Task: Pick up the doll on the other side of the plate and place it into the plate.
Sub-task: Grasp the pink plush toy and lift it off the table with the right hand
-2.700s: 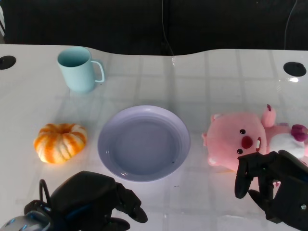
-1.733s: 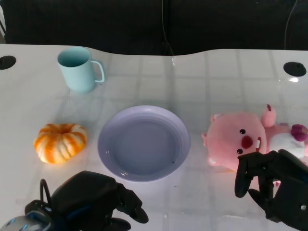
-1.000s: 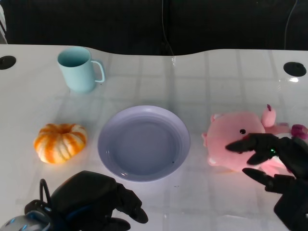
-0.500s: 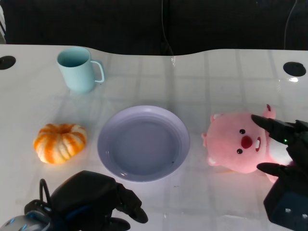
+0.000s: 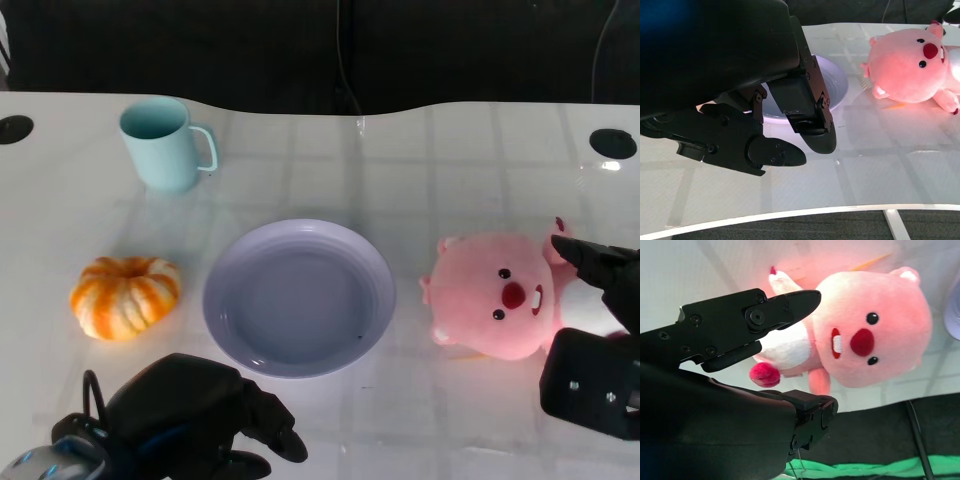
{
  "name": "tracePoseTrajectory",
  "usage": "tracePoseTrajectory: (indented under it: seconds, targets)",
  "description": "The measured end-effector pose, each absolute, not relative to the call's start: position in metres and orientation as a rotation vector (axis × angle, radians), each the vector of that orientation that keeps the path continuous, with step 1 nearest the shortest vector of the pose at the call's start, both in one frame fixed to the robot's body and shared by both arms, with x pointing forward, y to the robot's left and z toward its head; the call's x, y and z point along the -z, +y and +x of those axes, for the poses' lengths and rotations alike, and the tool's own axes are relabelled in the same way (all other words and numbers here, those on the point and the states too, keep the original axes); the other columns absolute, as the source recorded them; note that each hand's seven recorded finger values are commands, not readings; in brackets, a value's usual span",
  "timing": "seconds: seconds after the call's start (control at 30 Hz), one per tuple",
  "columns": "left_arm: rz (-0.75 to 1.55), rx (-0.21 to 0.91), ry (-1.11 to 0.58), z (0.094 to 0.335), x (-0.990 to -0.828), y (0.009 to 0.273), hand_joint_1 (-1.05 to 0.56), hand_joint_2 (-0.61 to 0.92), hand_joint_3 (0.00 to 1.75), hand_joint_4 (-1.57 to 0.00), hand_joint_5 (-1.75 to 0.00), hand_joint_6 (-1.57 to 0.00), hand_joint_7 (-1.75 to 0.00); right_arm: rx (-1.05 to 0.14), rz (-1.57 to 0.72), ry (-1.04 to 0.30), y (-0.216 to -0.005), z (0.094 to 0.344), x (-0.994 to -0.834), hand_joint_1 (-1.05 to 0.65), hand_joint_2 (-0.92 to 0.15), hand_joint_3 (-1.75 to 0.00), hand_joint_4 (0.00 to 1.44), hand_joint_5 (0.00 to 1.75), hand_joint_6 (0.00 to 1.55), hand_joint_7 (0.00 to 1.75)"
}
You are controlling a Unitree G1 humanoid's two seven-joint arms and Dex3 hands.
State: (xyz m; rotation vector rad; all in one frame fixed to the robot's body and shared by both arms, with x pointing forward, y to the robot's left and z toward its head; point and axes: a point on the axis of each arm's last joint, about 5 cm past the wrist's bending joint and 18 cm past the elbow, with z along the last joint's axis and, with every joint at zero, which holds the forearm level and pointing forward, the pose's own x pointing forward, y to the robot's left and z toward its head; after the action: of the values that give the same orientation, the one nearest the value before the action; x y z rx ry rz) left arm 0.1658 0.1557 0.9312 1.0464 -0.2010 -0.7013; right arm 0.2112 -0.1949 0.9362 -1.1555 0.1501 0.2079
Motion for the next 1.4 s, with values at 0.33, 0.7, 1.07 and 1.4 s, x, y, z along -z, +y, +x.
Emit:
tracePoseTrajectory:
  seconds: [0.33,0.7,1.07,1.4]
  targets:
    - [1.043,0.696,-0.190,0.165,-0.931,0.155,-0.23,0.92,0.26,-0.76,-1.24,-1.10,-0.01,-0.259,-1.191,0.265,-0.195,0.234,-0.920,-0.57,-0.92,-0.07,0.05,0.17,0.20,0.03]
    - [1.041,0.699,-0.183,0.163,-0.930,0.156,-0.23,0.92,0.25,-0.77,-1.23,-1.11,-0.01,-0.284,-1.216,0.345,-0.193,0.265,-0.911,-0.61,-0.92,-0.11,0.10,0.15,0.26,0.04]
    - [1.037,0.692,-0.182,0.159,-0.932,0.154,-0.23,0.92,0.24,-0.76,-1.27,-1.11,-0.01,-0.253,-1.243,0.377,-0.184,0.294,-0.900,-0.53,-0.92,-0.10,0.44,0.12,0.54,0.04]
    - [1.036,0.698,-0.187,0.159,-0.932,0.153,-0.23,0.92,0.24,-0.77,-1.27,-1.11,-0.01,-0.080,-1.218,0.162,-0.181,0.293,-0.877,-0.25,-0.91,-0.18,0.87,0.97,1.25,0.09]
